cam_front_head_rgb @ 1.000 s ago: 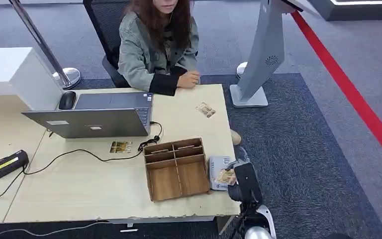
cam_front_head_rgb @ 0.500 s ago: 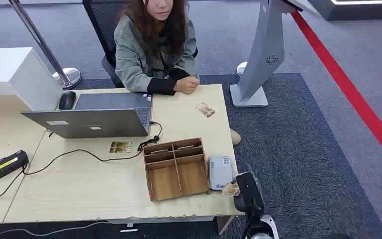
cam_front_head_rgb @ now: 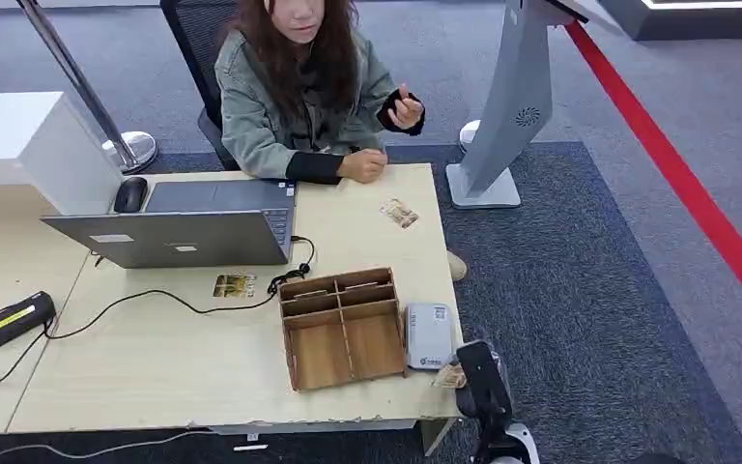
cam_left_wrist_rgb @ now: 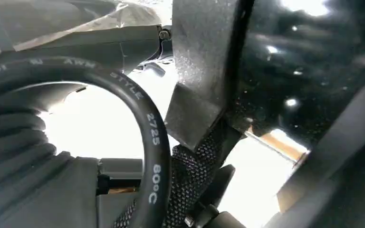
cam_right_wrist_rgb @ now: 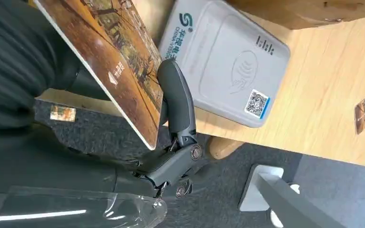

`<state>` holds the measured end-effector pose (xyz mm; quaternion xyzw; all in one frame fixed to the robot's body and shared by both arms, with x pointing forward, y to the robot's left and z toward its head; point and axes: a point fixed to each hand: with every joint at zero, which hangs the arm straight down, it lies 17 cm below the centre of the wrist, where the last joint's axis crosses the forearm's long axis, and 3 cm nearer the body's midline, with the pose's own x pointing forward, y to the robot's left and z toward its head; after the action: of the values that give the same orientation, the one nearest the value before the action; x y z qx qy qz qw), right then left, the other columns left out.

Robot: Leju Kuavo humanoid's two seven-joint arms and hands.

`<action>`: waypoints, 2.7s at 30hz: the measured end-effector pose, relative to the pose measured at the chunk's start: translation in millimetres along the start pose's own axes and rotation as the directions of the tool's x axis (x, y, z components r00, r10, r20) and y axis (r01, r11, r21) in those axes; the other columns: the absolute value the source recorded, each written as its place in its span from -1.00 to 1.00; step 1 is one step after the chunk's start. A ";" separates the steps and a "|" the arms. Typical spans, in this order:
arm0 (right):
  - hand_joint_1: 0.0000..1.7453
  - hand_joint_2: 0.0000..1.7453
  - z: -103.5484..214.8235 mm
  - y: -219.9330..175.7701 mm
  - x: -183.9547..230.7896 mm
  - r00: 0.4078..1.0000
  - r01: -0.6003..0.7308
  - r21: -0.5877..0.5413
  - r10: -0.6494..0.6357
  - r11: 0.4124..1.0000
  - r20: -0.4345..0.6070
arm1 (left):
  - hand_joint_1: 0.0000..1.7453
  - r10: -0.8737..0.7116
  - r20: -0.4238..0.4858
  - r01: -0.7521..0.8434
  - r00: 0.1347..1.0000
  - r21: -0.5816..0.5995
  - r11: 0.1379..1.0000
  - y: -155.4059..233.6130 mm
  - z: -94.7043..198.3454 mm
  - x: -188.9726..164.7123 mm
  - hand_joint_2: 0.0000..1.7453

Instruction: Pass the card to the sensor for recognition and then transmit it.

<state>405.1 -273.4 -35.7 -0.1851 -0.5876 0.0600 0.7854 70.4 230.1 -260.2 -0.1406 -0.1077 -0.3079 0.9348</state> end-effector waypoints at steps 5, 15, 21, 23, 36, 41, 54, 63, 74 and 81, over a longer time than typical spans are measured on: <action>1.00 1.00 -4.3 -3.4 7.4 0.999 -0.030 -0.010 0.030 0.999 0.011 | -1.00 -0.002 -0.001 0.002 1.000 -0.001 1.000 -0.2 0.0 -0.2 -1.00; 1.00 1.00 -37.7 -37.4 142.5 0.976 -0.093 -0.077 0.106 0.993 0.190 | -1.00 -0.011 -0.004 0.011 1.000 -0.001 1.000 -0.3 0.0 -1.1 -1.00; 1.00 1.00 -45.4 -63.2 221.4 0.948 -0.062 -0.149 0.105 0.987 0.301 | -1.00 -0.016 -0.004 0.016 1.000 -0.001 1.000 -0.6 -0.2 -1.0 -1.00; 1.00 1.00 -47.9 -70.9 244.4 0.937 -0.050 -0.171 0.105 0.984 0.333 | -1.00 -0.024 -0.006 0.024 1.000 0.000 1.000 -0.5 -0.4 -1.0 -1.00; 1.00 1.00 -51.9 -54.9 304.3 0.901 -0.048 -0.227 0.141 0.973 0.411 | -1.00 -0.032 0.001 0.032 0.999 0.009 0.999 -2.7 -2.6 3.7 -1.00; 1.00 1.00 -55.0 -32.3 307.5 0.901 -0.058 -0.199 0.137 0.978 0.411 | -1.00 -0.033 0.003 0.033 0.999 0.011 0.999 -3.8 -3.5 5.7 -1.00; -1.00 1.00 -56.7 3.5 313.6 0.907 -0.045 -0.124 0.093 0.991 0.410 | -1.00 -0.032 0.004 0.032 0.999 0.011 0.999 -4.4 -3.7 6.0 -1.00; -1.00 1.00 -29.1 35.7 318.1 0.871 -0.236 0.003 0.210 0.972 0.445 | -1.00 -0.014 0.001 0.014 1.000 -0.002 1.000 -5.1 -2.6 5.1 -1.00; -1.00 1.00 4.3 39.6 318.2 0.747 -0.494 -0.005 0.427 0.870 0.510 | -1.00 -0.011 -0.002 0.010 1.000 -0.006 1.000 -3.0 -1.2 3.2 -1.00; -1.00 1.00 22.5 55.4 326.3 0.681 -0.559 -0.010 0.466 0.829 0.565 | -1.00 -0.008 -0.001 0.008 1.000 0.005 1.000 -1.3 -1.6 3.1 -1.00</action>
<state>489.3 -115.5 243.6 -0.2525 -0.7029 0.3761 0.5484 72.3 226.9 -260.5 -0.1378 -0.1085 -0.3113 0.9340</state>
